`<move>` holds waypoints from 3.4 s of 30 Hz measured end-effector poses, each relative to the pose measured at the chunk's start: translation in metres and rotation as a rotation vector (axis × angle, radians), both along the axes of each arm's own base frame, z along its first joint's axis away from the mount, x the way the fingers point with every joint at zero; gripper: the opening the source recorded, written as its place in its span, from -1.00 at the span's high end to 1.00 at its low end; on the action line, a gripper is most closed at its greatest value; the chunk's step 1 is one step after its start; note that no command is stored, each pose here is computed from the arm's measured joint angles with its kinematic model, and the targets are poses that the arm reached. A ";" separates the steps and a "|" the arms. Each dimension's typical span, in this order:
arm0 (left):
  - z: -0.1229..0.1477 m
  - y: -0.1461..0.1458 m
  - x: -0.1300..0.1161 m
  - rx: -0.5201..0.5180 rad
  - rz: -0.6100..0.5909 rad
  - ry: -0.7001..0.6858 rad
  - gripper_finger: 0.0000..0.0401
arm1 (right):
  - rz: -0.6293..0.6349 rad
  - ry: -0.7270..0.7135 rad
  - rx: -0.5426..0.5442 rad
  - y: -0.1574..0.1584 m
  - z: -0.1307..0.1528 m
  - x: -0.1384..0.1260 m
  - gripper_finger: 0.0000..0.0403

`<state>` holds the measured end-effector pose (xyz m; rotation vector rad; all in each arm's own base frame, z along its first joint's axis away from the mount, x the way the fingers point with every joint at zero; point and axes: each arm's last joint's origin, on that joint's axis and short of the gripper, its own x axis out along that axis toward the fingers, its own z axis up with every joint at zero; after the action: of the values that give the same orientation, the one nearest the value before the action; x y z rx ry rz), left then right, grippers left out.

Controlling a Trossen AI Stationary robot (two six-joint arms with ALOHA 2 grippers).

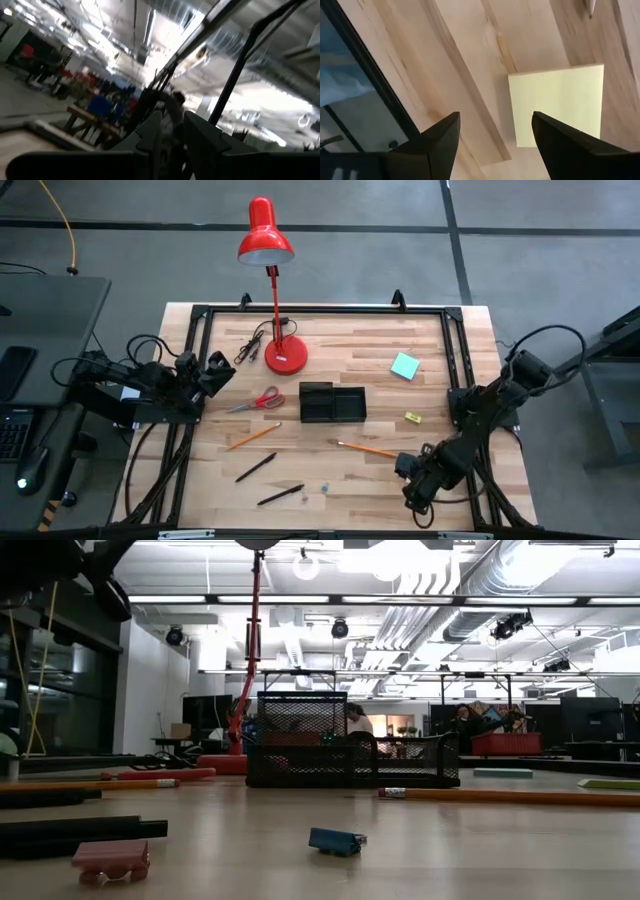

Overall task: Pick and place office supplies into organizer
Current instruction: Put the yellow sticky notes into the black desk organizer

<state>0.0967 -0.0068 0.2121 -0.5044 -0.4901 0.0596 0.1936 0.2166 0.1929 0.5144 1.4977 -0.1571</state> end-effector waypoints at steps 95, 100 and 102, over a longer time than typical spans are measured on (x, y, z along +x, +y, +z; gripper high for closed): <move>-0.027 0.000 0.009 -0.020 0.026 0.289 0.63 | 0.044 -0.041 0.093 0.032 0.010 0.031 0.77; -0.027 0.000 0.009 -0.051 0.024 0.284 0.63 | -0.035 -0.027 0.077 0.020 0.005 0.038 0.29; -0.027 0.000 0.009 -0.062 0.021 0.284 0.63 | -0.057 0.021 0.054 0.013 0.005 0.037 0.07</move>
<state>0.1055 -0.0067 0.1848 -0.5415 -0.2164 0.1643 0.2309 0.2298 0.1977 0.6008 1.5117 -0.1669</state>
